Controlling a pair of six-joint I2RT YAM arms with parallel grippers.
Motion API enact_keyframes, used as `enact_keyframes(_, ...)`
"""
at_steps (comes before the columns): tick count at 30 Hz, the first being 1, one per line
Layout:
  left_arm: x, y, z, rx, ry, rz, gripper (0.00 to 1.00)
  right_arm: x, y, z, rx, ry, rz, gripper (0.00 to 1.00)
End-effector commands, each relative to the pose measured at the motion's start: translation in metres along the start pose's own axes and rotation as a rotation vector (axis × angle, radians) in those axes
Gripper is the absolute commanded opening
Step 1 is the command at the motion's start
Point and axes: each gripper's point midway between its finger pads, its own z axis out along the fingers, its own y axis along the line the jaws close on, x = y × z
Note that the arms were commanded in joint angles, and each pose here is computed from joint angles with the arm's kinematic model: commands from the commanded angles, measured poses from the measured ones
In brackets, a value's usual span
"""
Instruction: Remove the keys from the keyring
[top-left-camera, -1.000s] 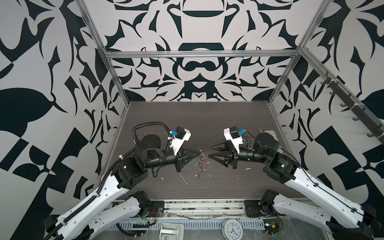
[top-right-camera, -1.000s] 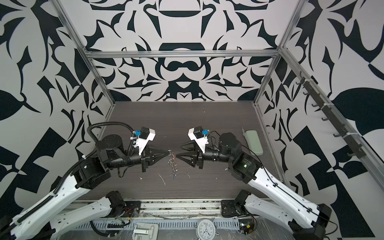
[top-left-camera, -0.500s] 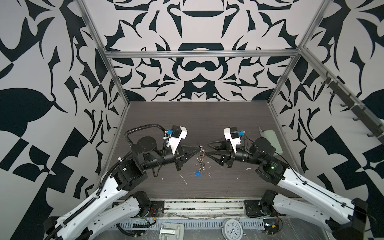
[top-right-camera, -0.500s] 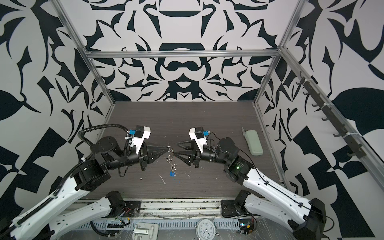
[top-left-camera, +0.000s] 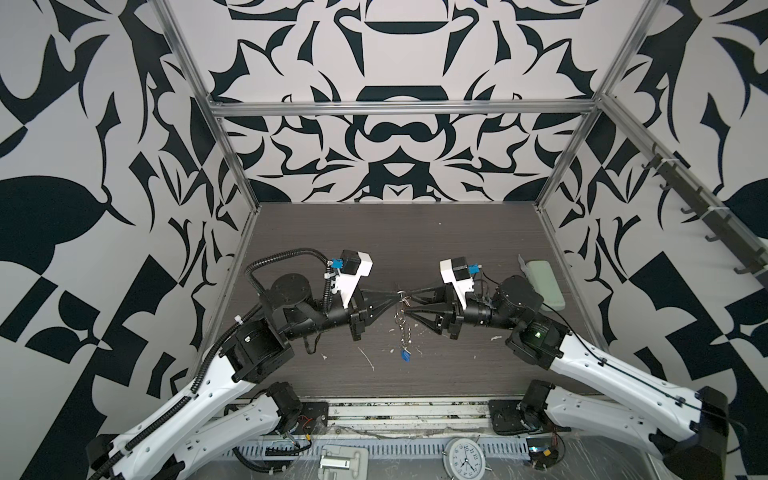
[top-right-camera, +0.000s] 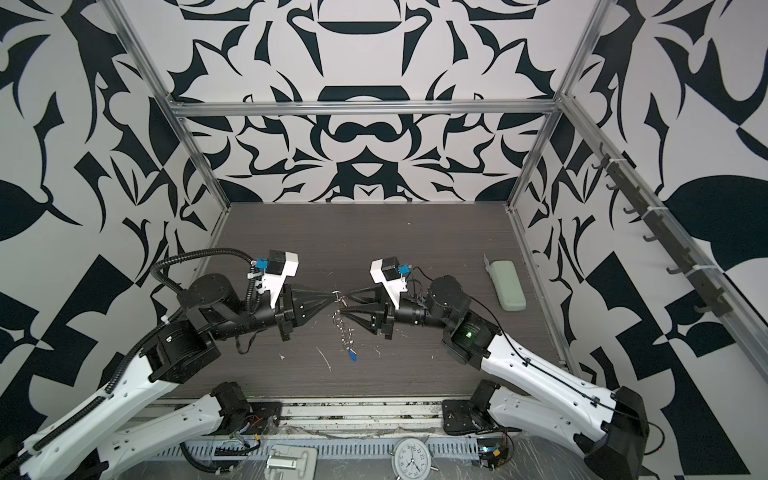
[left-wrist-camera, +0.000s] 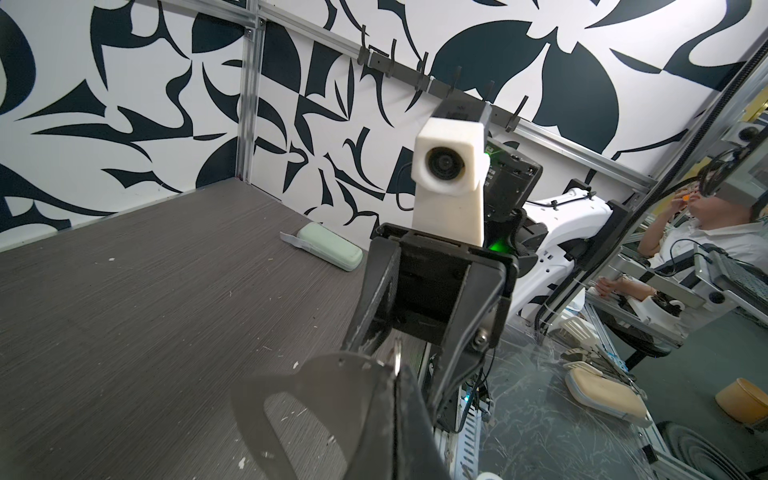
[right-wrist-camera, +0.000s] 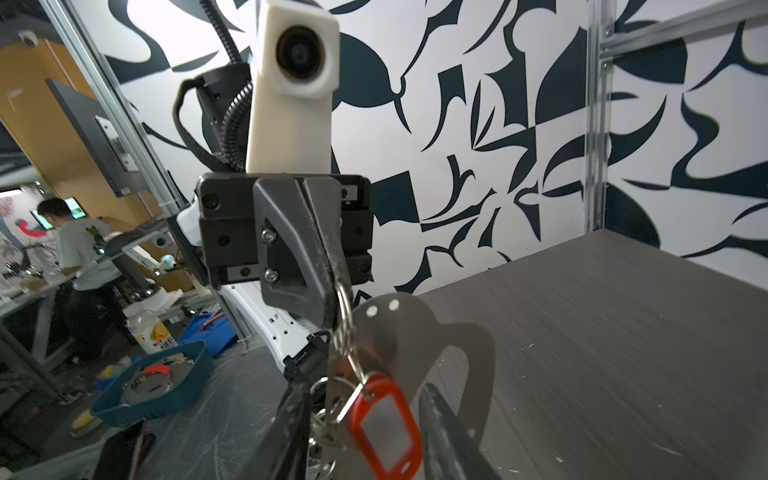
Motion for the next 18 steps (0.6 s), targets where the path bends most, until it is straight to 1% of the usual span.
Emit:
enact_keyframes(1,-0.009,-0.005,-0.003,0.017,-0.044,0.018,0.0,-0.016,0.008,-0.001,-0.013,-0.043,-0.044,0.36)
enact_keyframes(7,-0.008,-0.004,-0.003,0.015,-0.046,0.016,0.0,-0.014,0.003,0.001,0.014,-0.018,-0.051,0.17)
enact_keyframes(10,-0.009,-0.002,-0.005,0.0,-0.058,0.016,0.0,-0.01,0.0,0.002,0.042,0.006,-0.065,0.0)
enact_keyframes(12,-0.011,0.002,-0.005,-0.021,-0.073,0.013,0.0,-0.007,-0.001,0.003,0.069,0.028,-0.093,0.0)
enact_keyframes(18,-0.014,0.014,-0.003,-0.077,-0.107,-0.026,0.0,0.011,0.007,0.015,0.121,0.155,-0.207,0.0)
